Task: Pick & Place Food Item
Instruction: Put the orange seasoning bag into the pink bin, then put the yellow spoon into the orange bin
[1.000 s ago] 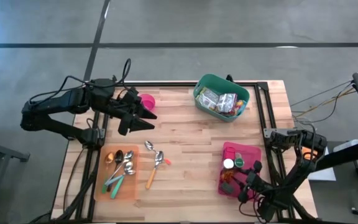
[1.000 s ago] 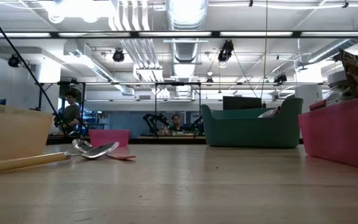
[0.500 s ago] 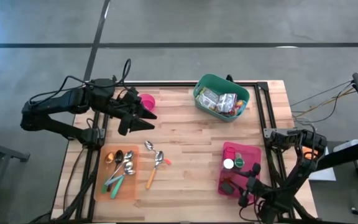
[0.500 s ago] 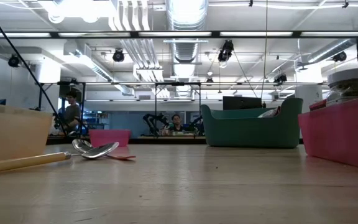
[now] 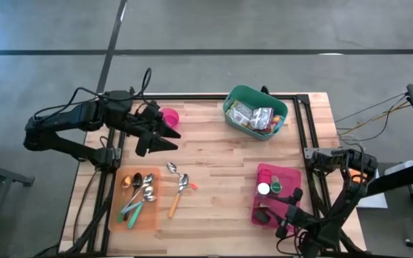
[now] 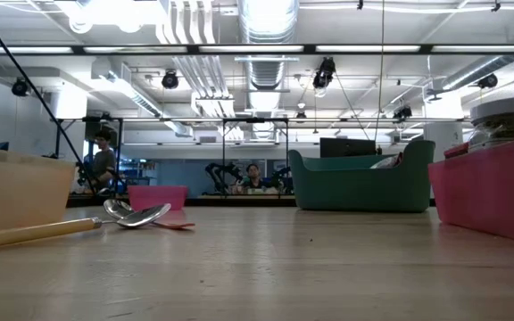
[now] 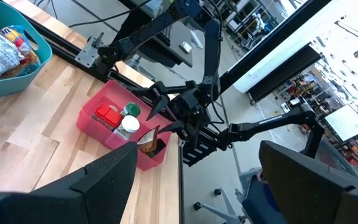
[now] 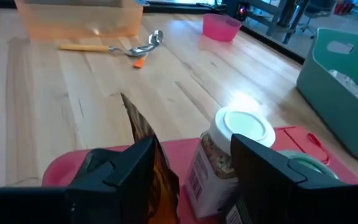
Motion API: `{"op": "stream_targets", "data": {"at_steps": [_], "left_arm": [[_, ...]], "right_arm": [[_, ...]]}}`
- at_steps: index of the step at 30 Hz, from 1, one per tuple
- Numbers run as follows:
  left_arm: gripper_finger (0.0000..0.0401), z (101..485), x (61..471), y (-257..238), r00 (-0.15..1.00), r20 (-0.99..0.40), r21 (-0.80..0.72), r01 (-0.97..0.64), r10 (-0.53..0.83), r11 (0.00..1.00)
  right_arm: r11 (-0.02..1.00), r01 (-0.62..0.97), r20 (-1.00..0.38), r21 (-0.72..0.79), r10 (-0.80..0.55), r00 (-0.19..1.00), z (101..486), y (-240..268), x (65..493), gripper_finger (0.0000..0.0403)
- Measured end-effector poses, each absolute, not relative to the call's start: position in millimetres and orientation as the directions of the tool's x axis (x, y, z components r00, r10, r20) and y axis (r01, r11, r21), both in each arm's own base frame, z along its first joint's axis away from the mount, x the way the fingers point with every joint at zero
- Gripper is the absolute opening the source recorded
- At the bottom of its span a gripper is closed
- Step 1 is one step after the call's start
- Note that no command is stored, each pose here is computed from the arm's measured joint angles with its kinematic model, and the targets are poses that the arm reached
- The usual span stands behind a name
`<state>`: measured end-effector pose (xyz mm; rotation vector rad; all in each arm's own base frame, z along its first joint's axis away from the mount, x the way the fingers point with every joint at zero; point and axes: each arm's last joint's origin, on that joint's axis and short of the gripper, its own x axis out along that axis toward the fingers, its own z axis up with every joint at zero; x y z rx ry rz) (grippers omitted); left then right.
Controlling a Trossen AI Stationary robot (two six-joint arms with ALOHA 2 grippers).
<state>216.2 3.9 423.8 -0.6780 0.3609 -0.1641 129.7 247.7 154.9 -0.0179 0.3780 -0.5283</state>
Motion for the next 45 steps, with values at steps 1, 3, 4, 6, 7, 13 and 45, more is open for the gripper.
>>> {"op": "stream_targets", "data": {"at_steps": [1, 3, 4, 6, 7, 13, 45], "left_arm": [[0.0341, 424, 216, 4, 0.925, -0.272, -0.639, 0.032, -0.264, 0.769], [0.0341, 424, 216, 4, 0.925, -0.272, -0.639, 0.032, -0.265, 0.769], [0.0341, 424, 216, 4, 0.925, -0.272, -0.639, 0.032, -0.265, 0.769], [0.0341, 424, 216, 4, 0.925, -0.272, -0.639, 0.032, -0.265, 0.769], [0.0341, 424, 216, 4, 0.925, -0.272, -0.639, 0.032, -0.265, 0.769], [0.0341, 418, 221, 4, 0.914, -0.310, -0.649, -0.001, -0.263, 0.761], [0.0341, 324, 230, 7, 0.458, -0.860, -0.404, -0.345, -0.224, 0.847]], "right_arm": [[0.865, 0.488, -0.344, -0.117, -0.497, 0.797, 156, 248, 130, 0.0210], [0.865, 0.487, -0.340, -0.121, -0.497, 0.798, 160, 249, 131, 0.0210], [0.865, 0.488, -0.335, -0.120, -0.498, 0.800, 162, 250, 131, 0.0210], [0.865, 0.489, -0.323, -0.110, -0.497, 0.806, 168, 253, 132, 0.0210], [0.865, 0.490, -0.321, -0.110, -0.498, 0.806, 172, 254, 133, 0.0210], [0.852, 0.518, -0.315, -0.077, -0.514, 0.798, 203, 263, 139, 0.0210], [0.657, 0.716, -0.516, 0.236, -0.540, 0.665, 416, 184, 263, 0.0210]]}}
